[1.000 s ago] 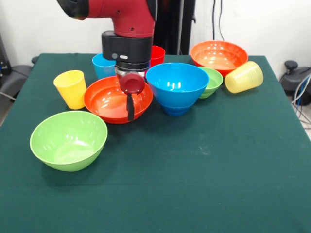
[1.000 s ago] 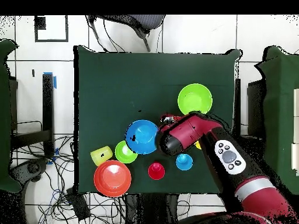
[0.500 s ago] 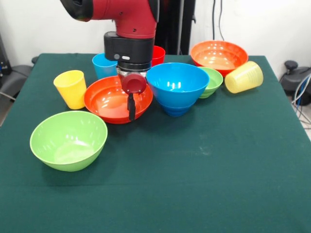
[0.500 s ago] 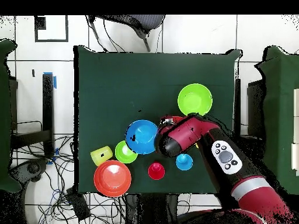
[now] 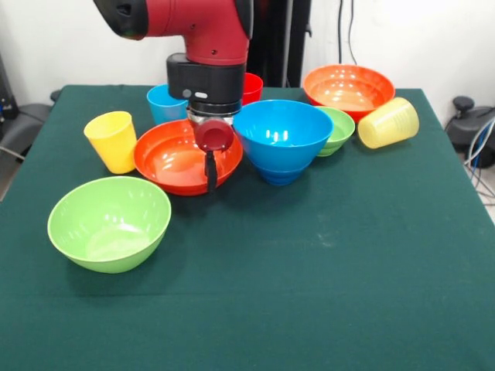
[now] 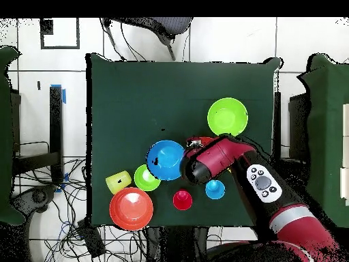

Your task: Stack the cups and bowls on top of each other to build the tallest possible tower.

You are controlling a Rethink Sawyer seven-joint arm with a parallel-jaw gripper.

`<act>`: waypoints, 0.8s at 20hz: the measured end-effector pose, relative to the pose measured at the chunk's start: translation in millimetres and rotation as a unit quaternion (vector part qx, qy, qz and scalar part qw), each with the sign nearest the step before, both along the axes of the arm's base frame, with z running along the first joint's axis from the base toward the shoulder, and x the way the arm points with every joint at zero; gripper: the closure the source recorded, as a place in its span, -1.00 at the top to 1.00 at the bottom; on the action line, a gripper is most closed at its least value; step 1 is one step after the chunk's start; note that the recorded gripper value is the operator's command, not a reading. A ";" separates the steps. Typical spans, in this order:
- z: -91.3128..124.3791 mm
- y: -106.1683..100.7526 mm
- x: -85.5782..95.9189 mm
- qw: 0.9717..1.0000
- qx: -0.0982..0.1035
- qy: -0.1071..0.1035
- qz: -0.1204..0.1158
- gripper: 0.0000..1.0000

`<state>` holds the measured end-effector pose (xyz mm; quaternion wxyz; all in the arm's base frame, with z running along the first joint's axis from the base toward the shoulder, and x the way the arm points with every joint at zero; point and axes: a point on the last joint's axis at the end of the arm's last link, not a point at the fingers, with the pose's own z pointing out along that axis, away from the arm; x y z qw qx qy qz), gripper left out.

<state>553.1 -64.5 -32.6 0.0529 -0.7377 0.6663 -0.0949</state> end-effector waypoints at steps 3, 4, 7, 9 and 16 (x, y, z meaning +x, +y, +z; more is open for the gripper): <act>-5.5 3.0 -3.7 1.000 0.004 0.005 0.000 1.00; -7.6 4.2 -5.1 1.000 0.006 0.007 0.000 1.00; -14.4 8.4 -10.1 1.000 0.012 0.015 -0.002 1.00; -16.3 9.8 -11.4 1.000 0.017 0.019 -0.007 1.00; -14.0 5.9 -10.4 0.998 0.033 0.027 -0.043 1.00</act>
